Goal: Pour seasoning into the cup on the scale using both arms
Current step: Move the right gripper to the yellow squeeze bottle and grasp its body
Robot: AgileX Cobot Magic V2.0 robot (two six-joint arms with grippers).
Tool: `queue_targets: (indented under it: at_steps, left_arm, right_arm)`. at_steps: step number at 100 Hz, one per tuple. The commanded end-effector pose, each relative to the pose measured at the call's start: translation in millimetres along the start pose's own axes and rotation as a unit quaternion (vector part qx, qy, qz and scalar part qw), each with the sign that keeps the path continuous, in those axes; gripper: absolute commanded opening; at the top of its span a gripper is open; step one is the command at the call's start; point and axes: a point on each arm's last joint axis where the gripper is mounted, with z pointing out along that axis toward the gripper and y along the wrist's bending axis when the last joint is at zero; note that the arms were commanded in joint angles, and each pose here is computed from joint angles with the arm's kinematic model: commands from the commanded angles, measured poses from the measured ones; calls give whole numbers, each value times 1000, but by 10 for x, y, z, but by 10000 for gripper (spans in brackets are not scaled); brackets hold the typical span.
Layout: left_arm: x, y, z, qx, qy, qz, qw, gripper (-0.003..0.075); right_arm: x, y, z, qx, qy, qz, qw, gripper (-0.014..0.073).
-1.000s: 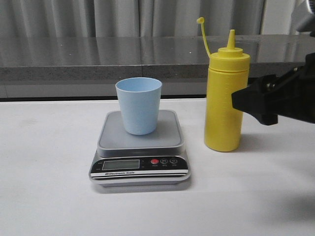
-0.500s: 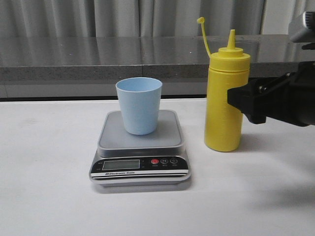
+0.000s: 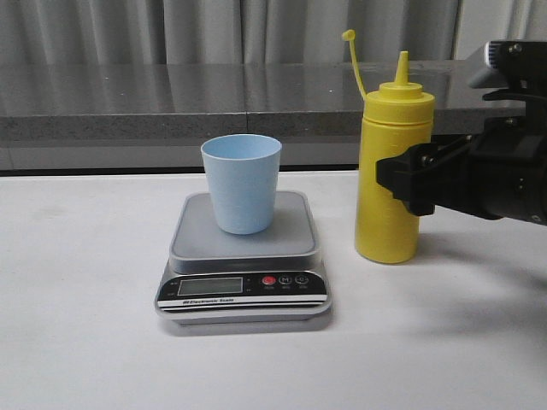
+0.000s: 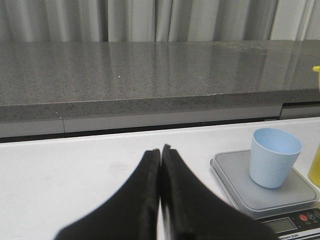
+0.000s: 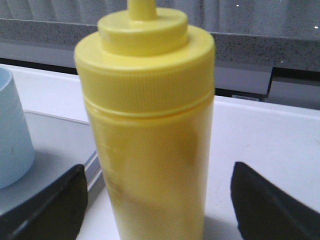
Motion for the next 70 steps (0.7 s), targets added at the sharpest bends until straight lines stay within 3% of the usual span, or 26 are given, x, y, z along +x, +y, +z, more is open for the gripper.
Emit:
queue_targets:
  at_steps: [1,57,70]
  left_arm:
    - [-154,-5,-17,-1,-48,-3,999,-18]
    - [-154,-5,-17,-1,-48,-3,999,-18]
    - [-154,-5,-17,-1,-48,-3,999,-18]
  right_arm:
    - [-193,7,66,-8,-56,-11,998,588]
    - [-187,-22,441,-5,-29,-15,999,587]
    - [-187,-22,441,-5,-29,-15,999,536]
